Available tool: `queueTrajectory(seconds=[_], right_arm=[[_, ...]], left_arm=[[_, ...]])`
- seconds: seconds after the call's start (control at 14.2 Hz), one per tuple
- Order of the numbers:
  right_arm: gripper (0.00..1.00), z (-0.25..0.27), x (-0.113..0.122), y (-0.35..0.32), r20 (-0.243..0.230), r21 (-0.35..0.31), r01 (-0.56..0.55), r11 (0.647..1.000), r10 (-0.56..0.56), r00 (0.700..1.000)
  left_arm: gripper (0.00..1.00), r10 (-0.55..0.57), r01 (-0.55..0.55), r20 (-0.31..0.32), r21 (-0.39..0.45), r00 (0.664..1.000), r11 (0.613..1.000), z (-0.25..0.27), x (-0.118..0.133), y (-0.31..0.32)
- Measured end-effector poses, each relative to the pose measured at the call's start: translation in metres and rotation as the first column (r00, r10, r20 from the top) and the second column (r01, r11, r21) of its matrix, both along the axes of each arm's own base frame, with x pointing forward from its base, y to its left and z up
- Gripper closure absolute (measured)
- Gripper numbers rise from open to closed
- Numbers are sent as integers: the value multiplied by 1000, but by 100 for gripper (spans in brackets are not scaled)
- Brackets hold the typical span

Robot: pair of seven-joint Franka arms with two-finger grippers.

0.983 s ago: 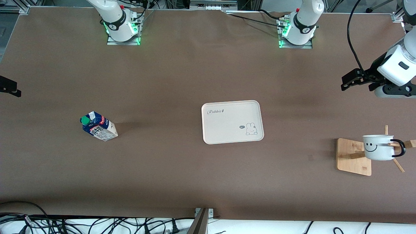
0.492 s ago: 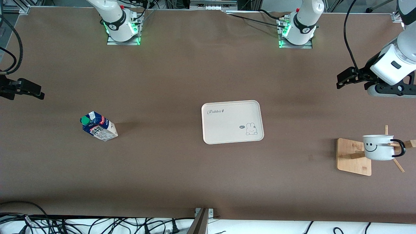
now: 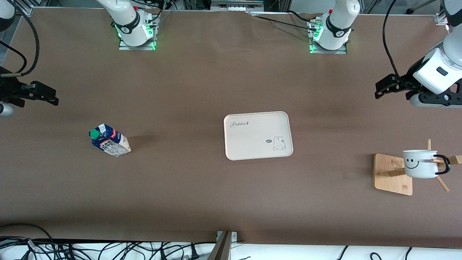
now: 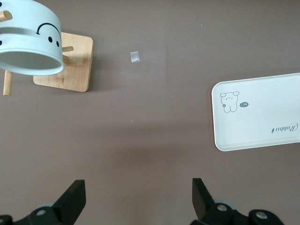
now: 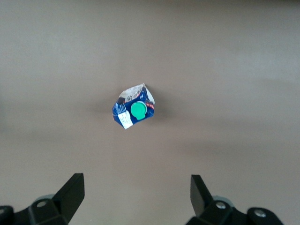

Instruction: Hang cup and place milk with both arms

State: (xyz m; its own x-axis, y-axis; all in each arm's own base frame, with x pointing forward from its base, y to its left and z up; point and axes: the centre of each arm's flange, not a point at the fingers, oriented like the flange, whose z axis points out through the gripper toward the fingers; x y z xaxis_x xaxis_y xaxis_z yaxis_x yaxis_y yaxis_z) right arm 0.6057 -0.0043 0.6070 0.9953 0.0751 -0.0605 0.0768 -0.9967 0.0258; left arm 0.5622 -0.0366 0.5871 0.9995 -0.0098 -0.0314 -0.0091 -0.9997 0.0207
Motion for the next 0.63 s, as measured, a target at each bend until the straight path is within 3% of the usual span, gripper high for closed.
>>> queueTrajectory(seconds=[0.21, 0.63], right_arm=[[0, -2, -3, -1, -24, -3, 2, 1000, -2, 1000], [0, -2, -3, -4, -26, -6, 7, 1000, -7, 1000]], left_arm=[[0, 4, -4, 0, 0, 1000, 1000, 0, 0, 2], [0, 6, -6, 8, 0, 1000, 1000, 4, 1, 3]])
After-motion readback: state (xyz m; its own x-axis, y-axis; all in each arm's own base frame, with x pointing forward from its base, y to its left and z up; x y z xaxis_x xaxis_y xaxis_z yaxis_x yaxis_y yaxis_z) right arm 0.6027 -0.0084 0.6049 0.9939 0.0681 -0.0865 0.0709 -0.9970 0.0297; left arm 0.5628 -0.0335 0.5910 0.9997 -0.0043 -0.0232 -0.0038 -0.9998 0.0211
